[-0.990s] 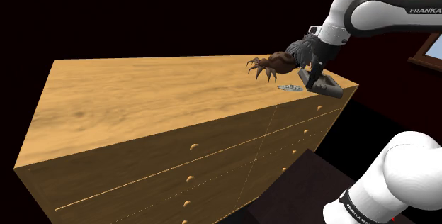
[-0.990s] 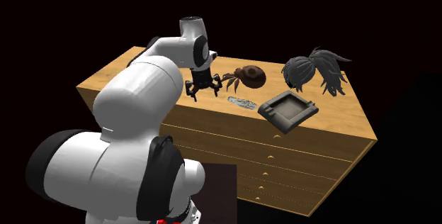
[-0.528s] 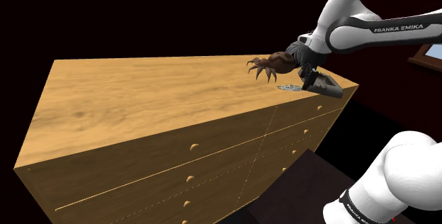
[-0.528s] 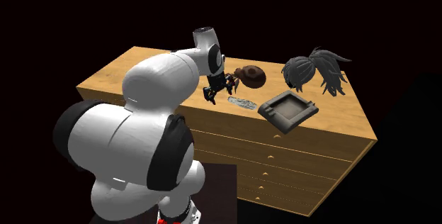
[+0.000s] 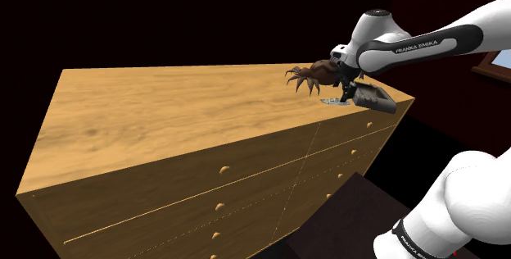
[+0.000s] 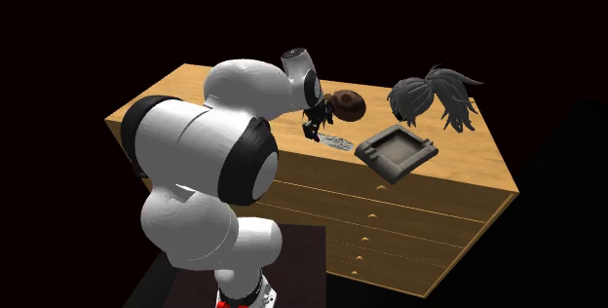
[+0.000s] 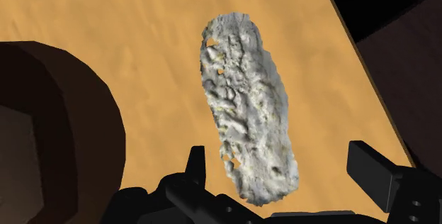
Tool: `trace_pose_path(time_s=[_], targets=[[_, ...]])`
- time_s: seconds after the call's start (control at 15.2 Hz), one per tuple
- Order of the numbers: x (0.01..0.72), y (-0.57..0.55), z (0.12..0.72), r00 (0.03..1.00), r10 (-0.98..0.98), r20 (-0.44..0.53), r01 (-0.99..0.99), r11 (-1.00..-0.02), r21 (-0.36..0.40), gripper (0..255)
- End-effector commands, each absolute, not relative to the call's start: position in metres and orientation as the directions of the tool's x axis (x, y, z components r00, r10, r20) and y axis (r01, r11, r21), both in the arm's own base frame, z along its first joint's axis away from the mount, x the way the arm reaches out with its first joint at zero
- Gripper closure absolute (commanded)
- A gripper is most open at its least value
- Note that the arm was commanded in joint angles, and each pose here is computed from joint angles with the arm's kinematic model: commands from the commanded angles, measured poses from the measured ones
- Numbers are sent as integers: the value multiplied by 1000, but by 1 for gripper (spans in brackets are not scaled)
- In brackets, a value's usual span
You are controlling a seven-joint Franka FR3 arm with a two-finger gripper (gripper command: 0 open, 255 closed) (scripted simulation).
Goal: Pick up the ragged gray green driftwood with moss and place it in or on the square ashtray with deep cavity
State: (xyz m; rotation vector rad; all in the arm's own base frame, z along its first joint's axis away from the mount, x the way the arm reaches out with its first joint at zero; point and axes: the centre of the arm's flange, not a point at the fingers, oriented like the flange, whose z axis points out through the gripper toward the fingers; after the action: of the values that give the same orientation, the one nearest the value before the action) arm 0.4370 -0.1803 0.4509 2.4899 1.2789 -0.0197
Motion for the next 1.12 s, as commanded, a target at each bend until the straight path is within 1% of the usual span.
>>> trace_pose_path(time_s=[0.0, 0.4, 0.92, 0.99, 1.06], targets=[[440, -183, 444, 573, 801, -175, 806, -511, 299, 0], [445, -194, 411, 573, 801, -175, 806, -511, 299, 0], [445, -194, 411, 573, 801, -175, 806, -511, 299, 0], [445, -194, 411, 573, 801, -175, 806, -511, 299, 255], [445, -194, 411, 573, 801, -175, 806, -511, 299, 255]])
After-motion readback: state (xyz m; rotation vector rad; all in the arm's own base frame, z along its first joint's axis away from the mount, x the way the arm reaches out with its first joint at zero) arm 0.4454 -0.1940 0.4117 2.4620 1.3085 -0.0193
